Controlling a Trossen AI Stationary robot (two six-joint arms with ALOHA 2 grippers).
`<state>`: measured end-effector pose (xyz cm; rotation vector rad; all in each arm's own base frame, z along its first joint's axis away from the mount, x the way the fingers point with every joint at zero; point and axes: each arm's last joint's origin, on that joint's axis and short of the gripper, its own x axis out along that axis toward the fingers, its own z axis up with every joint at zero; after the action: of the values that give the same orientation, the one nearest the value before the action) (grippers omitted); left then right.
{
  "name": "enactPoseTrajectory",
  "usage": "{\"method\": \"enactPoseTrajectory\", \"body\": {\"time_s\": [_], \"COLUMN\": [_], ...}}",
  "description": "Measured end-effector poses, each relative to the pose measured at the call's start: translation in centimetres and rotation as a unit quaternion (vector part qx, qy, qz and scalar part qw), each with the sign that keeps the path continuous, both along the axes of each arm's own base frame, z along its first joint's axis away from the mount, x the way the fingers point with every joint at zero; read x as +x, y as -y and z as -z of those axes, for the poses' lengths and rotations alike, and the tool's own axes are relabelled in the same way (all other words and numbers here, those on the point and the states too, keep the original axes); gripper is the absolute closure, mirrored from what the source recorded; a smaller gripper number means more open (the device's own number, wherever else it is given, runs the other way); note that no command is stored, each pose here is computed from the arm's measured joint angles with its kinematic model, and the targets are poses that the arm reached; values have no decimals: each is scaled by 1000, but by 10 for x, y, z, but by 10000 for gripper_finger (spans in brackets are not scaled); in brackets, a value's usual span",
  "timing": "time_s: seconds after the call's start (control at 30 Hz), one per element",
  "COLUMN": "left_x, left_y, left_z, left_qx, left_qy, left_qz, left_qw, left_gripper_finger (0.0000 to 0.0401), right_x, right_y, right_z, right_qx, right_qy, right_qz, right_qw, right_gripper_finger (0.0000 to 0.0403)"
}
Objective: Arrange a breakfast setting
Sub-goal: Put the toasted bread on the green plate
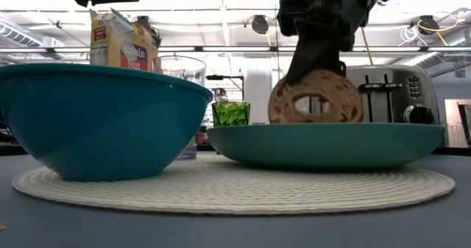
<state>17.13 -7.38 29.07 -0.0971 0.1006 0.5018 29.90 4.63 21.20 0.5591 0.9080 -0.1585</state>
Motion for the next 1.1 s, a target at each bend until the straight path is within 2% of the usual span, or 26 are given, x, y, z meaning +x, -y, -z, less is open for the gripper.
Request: {"method": "enactPoseTrajectory", "body": {"time_s": [0.47,0.87,1.1], "left_x": [0,0,0], "left_y": [0,0,0], "left_z": [0,0,0], "left_qx": [0,0,0], "left_qy": [0,0,0], "left_qz": [0,0,0], "left_qw": [1000,1000,1000], "left_gripper_finger": [9,9,9], "right_x": [1,-8,-6], "right_y": [0,2,5], "right_z": [5,21,20], "right_qx": [-3,-9,-66], "right_qy": [-9,-33,-16], "right_qz": [0,2,24], "right_qw": [1000,999,997], "right_gripper_finger": [314,314,314]}}
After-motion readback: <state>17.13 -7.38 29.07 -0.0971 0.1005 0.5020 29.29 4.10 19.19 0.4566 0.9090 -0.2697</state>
